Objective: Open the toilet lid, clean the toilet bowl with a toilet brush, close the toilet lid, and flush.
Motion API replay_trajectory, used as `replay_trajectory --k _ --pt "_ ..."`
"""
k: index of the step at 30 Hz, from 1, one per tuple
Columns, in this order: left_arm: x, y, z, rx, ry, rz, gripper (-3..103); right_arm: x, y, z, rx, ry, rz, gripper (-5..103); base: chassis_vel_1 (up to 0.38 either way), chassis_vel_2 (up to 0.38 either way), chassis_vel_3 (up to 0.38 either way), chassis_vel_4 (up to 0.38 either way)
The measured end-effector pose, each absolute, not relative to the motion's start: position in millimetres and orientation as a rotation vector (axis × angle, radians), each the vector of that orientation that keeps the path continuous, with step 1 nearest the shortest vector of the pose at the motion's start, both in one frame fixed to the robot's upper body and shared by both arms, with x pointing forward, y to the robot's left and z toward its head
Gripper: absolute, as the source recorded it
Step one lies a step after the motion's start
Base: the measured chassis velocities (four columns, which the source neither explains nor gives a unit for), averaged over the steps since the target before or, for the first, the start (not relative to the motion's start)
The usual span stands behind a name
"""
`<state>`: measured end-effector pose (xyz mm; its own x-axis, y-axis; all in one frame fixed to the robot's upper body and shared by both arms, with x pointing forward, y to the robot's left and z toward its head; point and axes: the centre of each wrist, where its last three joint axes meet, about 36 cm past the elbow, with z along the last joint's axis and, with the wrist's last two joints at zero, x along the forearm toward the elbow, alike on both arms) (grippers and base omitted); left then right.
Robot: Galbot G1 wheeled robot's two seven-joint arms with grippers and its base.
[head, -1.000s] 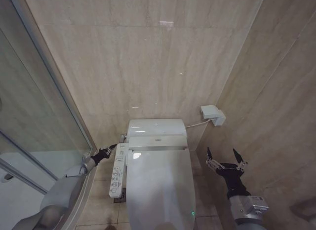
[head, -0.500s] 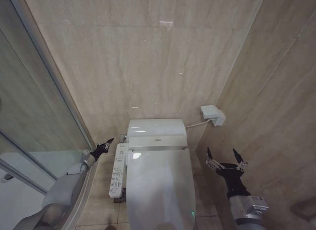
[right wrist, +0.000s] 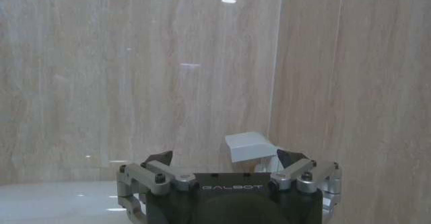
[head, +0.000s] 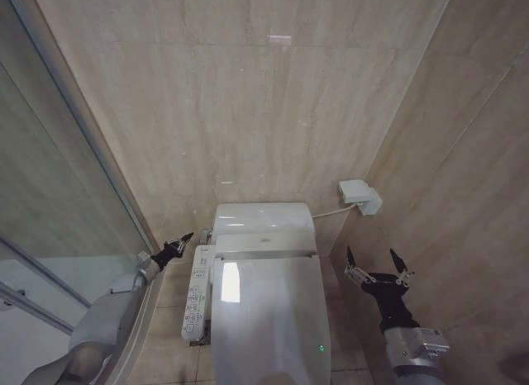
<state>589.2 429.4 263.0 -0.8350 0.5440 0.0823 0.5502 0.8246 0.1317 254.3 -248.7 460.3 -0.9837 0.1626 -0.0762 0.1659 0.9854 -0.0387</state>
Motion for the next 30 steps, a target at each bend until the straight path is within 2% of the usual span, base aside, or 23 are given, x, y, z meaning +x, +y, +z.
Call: replay_trajectory --k 30 --pt "590.2 437.7 266.3 -1.008 -2.907 -0.235 0 254.3 -248.6 460.3 0.253 3.058 -0.069 100 -0.026 -0.023 0.020 0.019"
